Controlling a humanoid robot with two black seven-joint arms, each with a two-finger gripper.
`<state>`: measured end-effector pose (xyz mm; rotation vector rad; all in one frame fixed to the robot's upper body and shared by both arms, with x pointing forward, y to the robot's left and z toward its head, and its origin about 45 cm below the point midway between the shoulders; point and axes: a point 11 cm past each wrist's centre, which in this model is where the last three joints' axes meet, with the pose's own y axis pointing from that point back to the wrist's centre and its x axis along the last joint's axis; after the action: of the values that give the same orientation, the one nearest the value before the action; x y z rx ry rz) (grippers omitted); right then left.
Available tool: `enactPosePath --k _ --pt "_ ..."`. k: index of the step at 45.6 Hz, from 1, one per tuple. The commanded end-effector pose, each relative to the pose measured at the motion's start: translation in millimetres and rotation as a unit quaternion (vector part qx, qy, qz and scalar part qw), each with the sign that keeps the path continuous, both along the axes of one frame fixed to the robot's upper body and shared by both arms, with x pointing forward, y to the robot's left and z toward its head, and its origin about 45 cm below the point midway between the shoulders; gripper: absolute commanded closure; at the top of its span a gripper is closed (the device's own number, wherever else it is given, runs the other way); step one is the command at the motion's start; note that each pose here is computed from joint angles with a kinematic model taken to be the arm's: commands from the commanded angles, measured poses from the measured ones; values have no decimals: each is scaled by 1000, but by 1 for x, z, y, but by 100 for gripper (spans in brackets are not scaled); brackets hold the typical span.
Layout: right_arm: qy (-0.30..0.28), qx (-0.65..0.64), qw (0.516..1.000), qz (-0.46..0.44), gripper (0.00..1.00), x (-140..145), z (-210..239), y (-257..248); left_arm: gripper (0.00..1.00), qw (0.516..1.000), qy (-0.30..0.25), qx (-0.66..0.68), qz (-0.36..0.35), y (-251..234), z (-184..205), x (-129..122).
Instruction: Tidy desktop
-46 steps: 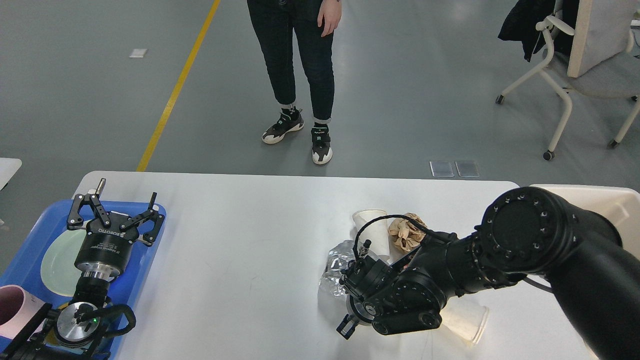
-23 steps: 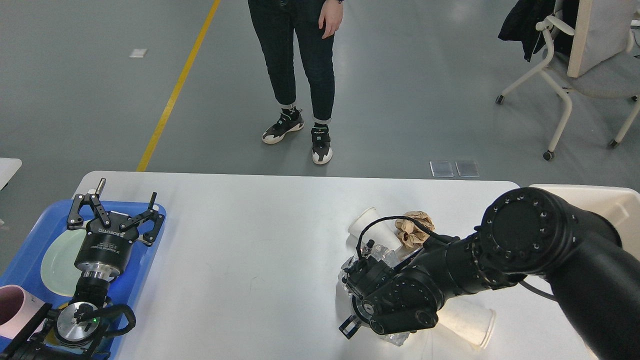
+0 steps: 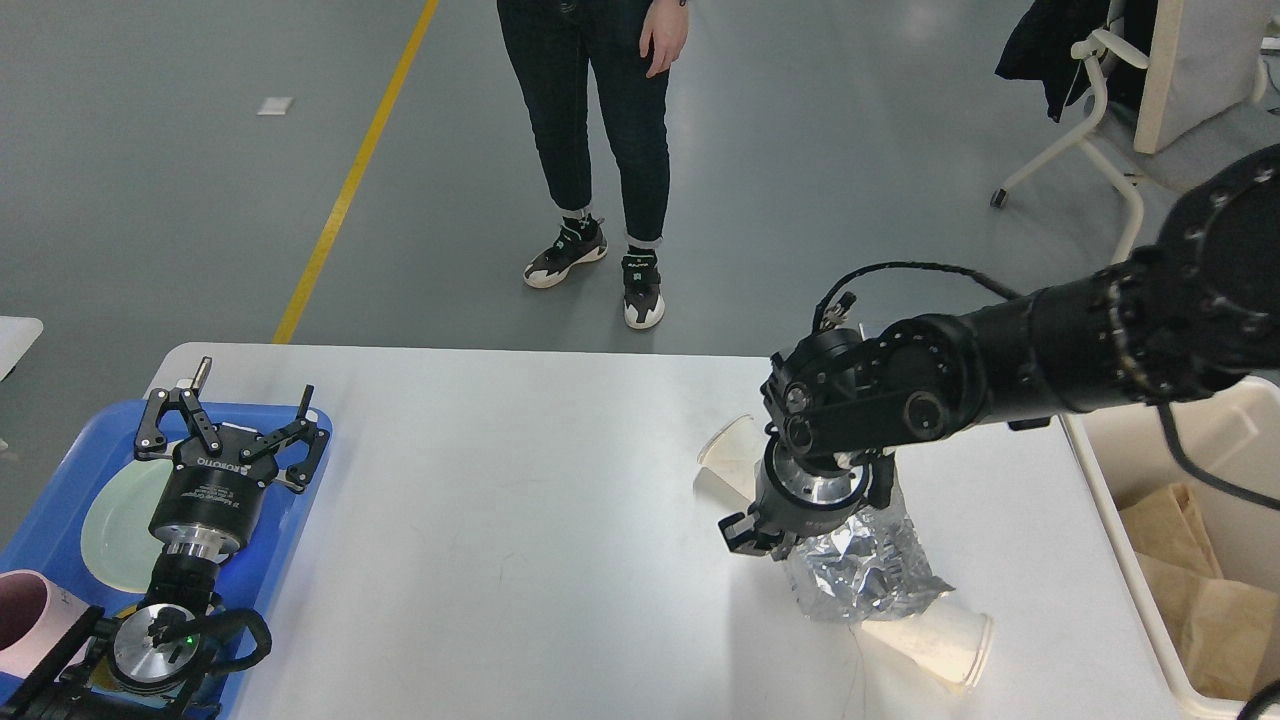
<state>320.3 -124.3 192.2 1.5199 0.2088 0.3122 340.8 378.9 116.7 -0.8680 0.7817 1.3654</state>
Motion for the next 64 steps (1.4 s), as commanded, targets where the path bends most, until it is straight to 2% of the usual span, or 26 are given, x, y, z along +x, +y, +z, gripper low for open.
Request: enactPosePath --k 1,10,17,22,34,40,49,56,64 --pt "-15 -4 999 -39 100 15 52 -20 3 1000 -1 0 0 0 0 0" --pt "-37 -17 993 -114 100 28 116 -55 3 1000 0 0 0 0 0 0" --pt "-18 60 982 -177 100 26 162 -96 3 1000 0 0 0 0 0 0" --pt "-17 49 977 -209 100 22 169 -123 3 1000 0 0 0 0 0 0" --pt "-28 38 972 -232 100 23 173 -144 3 1000 0 0 0 0 0 0" --pt "-68 15 958 -279 100 26 175 -189 3 1000 -1 0 0 0 1 1" --pt "-160 -9 918 -363 100 26 147 -298 3 1000 1 0 0 0 0 0" --pt "-183 -46 893 -409 100 23 110 -386 3 1000 1 0 0 0 0 0" --pt "-189 -50 878 -437 100 16 30 -429 3 1000 1 0 0 0 0 0"
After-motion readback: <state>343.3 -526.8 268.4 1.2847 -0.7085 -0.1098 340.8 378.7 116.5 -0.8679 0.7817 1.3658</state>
